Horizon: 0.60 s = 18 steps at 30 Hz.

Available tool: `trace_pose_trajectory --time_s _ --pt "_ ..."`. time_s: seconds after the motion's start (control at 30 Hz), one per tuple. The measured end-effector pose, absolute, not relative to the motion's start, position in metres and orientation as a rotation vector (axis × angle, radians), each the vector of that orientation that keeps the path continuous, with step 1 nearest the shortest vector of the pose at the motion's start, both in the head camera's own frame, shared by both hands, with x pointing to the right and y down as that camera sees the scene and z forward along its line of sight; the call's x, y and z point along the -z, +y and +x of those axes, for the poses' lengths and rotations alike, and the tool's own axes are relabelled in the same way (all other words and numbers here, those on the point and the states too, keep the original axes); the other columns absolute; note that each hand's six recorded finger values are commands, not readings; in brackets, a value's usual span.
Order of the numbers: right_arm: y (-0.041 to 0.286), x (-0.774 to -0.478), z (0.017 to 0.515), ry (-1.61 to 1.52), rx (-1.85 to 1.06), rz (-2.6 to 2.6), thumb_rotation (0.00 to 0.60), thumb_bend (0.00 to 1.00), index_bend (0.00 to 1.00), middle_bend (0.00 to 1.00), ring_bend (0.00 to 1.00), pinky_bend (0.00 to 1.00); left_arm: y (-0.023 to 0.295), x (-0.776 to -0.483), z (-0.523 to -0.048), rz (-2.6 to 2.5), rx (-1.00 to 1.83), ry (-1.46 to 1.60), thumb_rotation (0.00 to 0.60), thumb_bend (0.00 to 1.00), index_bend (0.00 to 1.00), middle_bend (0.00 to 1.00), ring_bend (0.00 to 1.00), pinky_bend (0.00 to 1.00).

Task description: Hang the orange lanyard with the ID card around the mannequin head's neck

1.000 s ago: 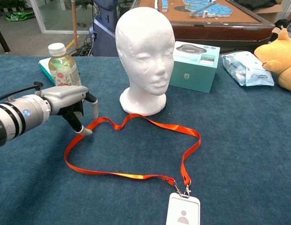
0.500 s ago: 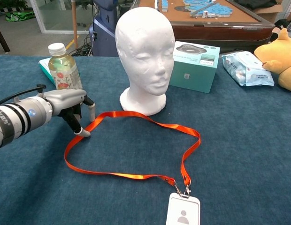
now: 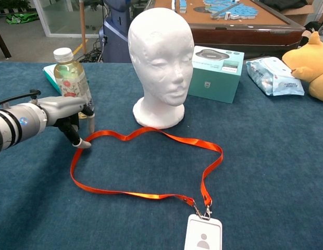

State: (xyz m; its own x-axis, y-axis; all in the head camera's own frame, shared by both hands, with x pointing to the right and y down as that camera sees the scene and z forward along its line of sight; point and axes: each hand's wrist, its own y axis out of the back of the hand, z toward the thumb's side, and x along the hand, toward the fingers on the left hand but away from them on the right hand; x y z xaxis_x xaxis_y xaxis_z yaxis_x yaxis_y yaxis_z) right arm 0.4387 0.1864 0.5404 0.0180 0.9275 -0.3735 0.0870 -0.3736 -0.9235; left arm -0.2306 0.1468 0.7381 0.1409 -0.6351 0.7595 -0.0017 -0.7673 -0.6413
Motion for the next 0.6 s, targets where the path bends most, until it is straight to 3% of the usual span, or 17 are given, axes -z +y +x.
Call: trace_pose_trajectory --time_s 0.6 --pt "0.1879 -0.5381 0.4415 -1.080 -1.443 -1.555 0.600 0.11 0.14 0.34 0.27 0.45 0.1464 -0.7433 -0.2253 -1.919 1.697 0.588 0.542 0.32 0.54 1.00 1.00 1.00"
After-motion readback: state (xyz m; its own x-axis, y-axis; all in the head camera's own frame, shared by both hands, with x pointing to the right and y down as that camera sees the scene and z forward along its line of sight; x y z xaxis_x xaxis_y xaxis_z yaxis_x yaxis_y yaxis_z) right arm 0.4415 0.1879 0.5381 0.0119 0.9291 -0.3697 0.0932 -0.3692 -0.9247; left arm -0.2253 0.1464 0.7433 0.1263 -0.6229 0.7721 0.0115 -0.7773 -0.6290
